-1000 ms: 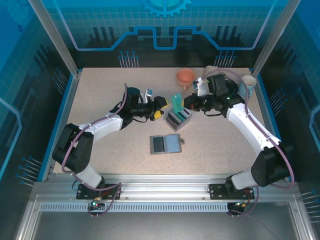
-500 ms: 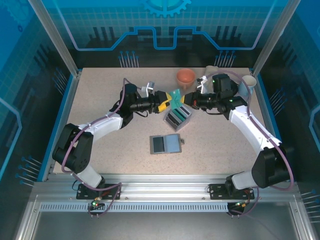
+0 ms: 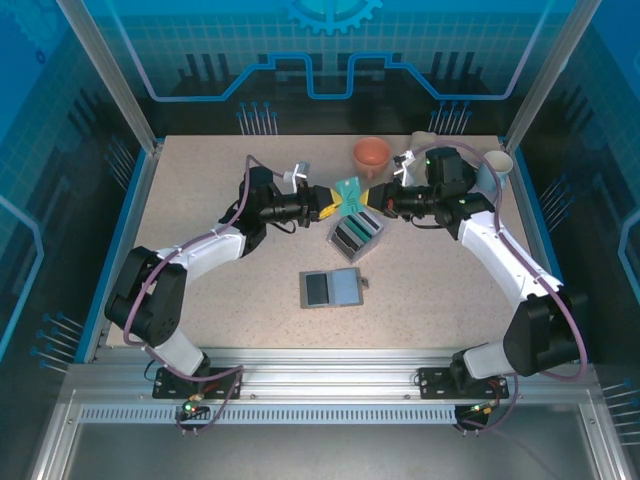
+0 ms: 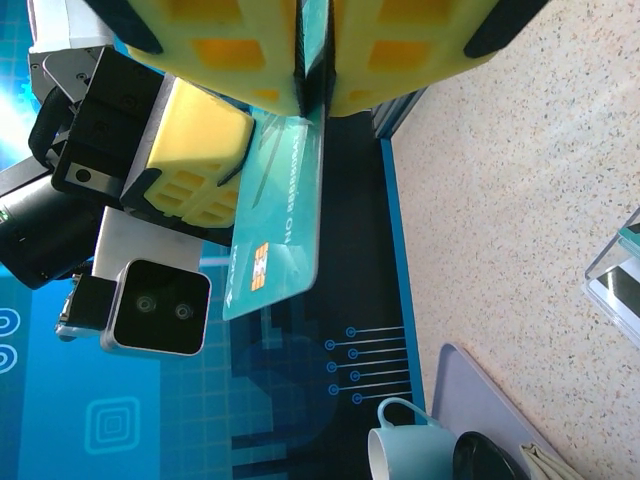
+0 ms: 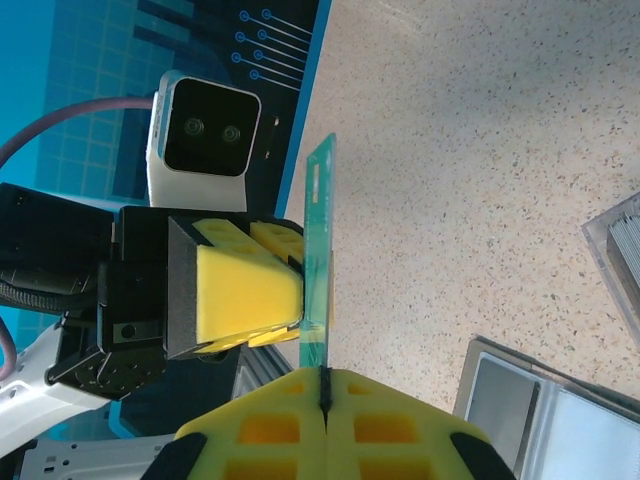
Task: Put the credit cards into the card holder
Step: Pick up the credit card from the storage box.
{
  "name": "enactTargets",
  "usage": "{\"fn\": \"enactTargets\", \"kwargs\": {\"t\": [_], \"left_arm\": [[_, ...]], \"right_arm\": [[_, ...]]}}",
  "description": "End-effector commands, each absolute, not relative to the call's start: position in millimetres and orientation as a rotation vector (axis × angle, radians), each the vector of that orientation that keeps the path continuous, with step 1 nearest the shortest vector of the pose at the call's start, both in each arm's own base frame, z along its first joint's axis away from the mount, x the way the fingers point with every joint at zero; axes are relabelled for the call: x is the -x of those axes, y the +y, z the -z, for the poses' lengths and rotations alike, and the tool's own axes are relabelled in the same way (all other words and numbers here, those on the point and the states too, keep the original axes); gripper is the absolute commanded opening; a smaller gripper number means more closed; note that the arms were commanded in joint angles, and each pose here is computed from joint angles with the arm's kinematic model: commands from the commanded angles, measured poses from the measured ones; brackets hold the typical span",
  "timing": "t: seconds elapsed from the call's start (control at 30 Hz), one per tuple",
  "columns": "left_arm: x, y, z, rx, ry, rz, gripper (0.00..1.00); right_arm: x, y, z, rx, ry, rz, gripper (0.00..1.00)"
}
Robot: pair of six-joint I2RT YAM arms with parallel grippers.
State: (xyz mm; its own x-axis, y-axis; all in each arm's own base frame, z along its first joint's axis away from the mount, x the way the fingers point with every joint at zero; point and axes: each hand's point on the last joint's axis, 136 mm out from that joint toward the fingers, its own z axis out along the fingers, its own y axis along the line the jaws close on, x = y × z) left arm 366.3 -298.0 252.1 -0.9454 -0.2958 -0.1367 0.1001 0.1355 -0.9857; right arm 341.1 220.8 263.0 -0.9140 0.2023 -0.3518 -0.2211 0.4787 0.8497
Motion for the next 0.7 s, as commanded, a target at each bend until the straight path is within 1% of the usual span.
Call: {"fn": "enactTargets", "kwargs": {"t": [0.0, 0.1, 0.17, 0.23, 0.3, 0.33, 0.43, 0.47, 0.57, 0.67], "left_arm": [[-366.9, -298.9, -272.9, 0.120, 2.060, 1.905, 0.08], [-365.1, -297.9, -271.9, 0.117, 2.065, 1.901, 0.00], [-362.9, -296.7, -268.7, 0.117, 2.087, 1.878, 0.00], [-359.4, -294.3, -262.9, 0.118, 2.116, 1.849, 0.00], [-355.2, -291.0, -252.5, 0.135, 2.166, 1.806, 0.00], [-352.2, -288.1, -243.7, 0.146, 2.210, 1.759, 0.00], [-339.2, -271.5, -202.2, 0.221, 2.392, 1.553, 0.00], [-332.7, -264.9, -186.5, 0.248, 2.451, 1.491, 0.00], [-309.9, -256.6, -149.8, 0.301, 2.551, 1.419, 0.00], [-285.0, -256.7, -119.3, 0.325, 2.637, 1.369, 0.00]], "right_arm": [[-340.1, 219.3, -255.4, 0.013, 2.341, -1.448, 0.00], [-339.8, 218.3, -252.0, 0.004, 2.354, -1.437, 0.00], [-338.6, 217.5, -248.3, 0.005, 2.371, -1.430, 0.01], [-336.0, 216.2, -244.3, 0.007, 2.389, -1.416, 0.06], [-332.7, 212.8, -235.9, 0.003, 2.420, -1.378, 0.18], [-330.4, 207.9, -226.9, -0.011, 2.454, -1.323, 0.28], [-318.0, 190.8, -188.4, -0.025, 2.580, -1.080, 0.48], [-312.4, 186.2, -171.9, -0.023, 2.631, -0.990, 0.52], [-295.0, 182.5, -128.7, 0.011, 2.754, -0.792, 0.57], [-279.6, 186.4, -97.9, 0.067, 2.862, -0.632, 0.61]]}}
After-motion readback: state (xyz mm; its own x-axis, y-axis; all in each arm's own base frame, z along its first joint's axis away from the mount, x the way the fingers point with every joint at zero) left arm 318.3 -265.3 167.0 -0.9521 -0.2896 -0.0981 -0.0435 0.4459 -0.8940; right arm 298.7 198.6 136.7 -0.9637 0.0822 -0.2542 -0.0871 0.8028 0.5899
